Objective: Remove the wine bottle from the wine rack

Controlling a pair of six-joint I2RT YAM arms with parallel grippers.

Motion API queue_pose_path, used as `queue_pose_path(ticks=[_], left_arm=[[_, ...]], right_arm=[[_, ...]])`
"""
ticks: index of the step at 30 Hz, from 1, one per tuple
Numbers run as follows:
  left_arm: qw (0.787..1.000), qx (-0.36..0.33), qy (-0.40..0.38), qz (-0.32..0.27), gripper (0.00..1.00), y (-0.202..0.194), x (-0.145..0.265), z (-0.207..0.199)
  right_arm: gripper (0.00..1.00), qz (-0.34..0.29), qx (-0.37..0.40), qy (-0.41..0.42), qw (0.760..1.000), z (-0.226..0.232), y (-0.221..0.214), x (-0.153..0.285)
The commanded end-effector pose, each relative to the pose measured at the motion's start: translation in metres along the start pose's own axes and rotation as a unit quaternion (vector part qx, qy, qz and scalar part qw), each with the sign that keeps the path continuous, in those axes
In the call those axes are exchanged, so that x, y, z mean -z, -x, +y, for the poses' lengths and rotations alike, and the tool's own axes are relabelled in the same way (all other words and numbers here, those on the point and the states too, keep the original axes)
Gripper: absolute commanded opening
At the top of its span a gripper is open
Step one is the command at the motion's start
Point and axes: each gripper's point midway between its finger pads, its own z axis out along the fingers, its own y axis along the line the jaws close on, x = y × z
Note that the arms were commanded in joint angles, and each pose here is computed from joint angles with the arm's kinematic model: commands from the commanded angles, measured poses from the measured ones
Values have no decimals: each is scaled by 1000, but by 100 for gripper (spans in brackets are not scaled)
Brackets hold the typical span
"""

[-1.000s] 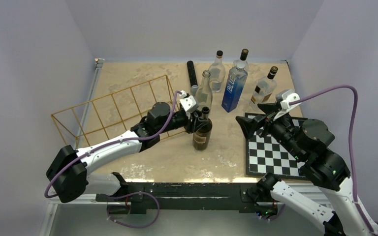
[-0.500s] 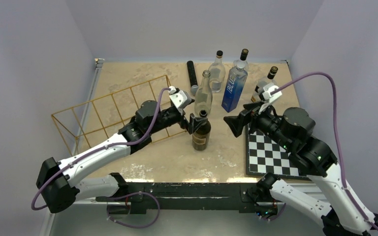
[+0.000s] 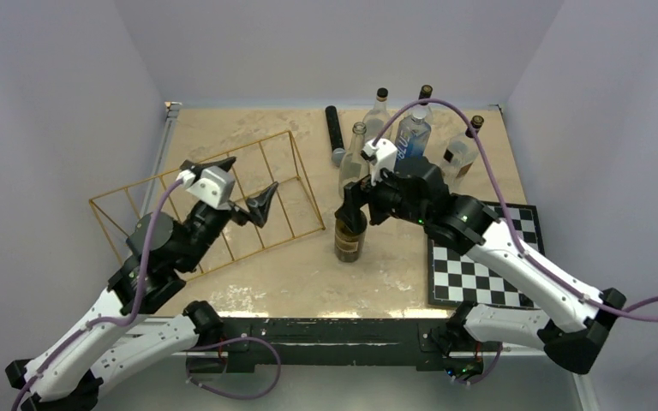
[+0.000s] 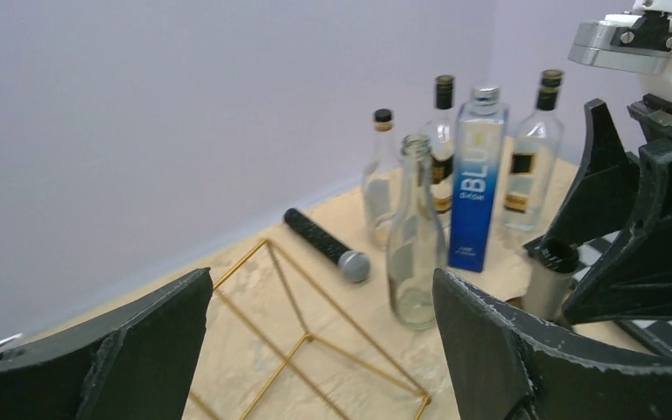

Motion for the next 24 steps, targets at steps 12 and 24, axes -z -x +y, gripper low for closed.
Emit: queue_pose_path(ticks=[12, 24], left_arm=[[985, -89, 113, 96, 99, -83, 63, 52], [985, -99, 82, 118, 99, -93, 55, 40]], right_arm=[[22, -22, 52, -171, 984, -67, 30, -16], [29, -30, 19, -248, 968, -138, 41, -10]])
